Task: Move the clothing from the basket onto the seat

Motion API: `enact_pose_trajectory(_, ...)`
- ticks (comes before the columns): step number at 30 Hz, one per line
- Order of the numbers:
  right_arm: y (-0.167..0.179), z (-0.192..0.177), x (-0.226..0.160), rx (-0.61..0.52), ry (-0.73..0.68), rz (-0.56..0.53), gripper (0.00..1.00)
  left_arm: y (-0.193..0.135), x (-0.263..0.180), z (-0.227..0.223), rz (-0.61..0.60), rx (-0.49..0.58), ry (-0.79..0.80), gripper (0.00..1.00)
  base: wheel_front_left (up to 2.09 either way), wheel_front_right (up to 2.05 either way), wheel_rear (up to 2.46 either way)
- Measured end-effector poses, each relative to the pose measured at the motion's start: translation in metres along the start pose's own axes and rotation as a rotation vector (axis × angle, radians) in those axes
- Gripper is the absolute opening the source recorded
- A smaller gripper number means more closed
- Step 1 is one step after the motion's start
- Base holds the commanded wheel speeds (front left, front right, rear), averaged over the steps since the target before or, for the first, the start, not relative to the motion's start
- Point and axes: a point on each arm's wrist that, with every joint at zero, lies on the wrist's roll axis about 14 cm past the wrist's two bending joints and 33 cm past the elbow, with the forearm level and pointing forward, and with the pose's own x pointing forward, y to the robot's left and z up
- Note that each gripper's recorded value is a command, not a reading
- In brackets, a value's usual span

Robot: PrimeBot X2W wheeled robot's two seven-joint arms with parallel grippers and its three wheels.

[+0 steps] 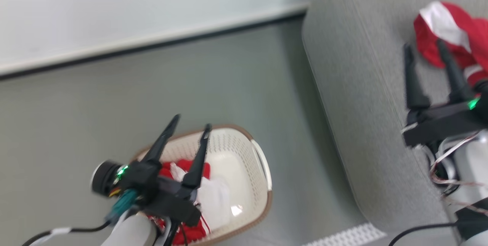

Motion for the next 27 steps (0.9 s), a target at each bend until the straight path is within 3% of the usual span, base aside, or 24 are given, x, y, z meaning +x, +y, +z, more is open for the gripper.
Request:
enact_pose_trajectory(17,0.109,0.048,-0.039,0.054,-0.125,0.215,1.0,0.088,-0.128,0.093,0.517,0.053,-0.177,1.0,0.0,0.0,0.0)
enact_pose_trajectory(23,0.128,0.049,-0.064,0.064,-0.131,0.234,1.0,0.094,-0.169,0.109,0.629,0.073,-0.22,1.0,0.0,0.0,0.0)
enact_pose_trajectory(27,0.137,0.047,-0.08,0.07,-0.127,0.239,1.0,0.09,-0.187,0.116,0.63,0.11,-0.232,1.0,0.0,0.0,0.0)
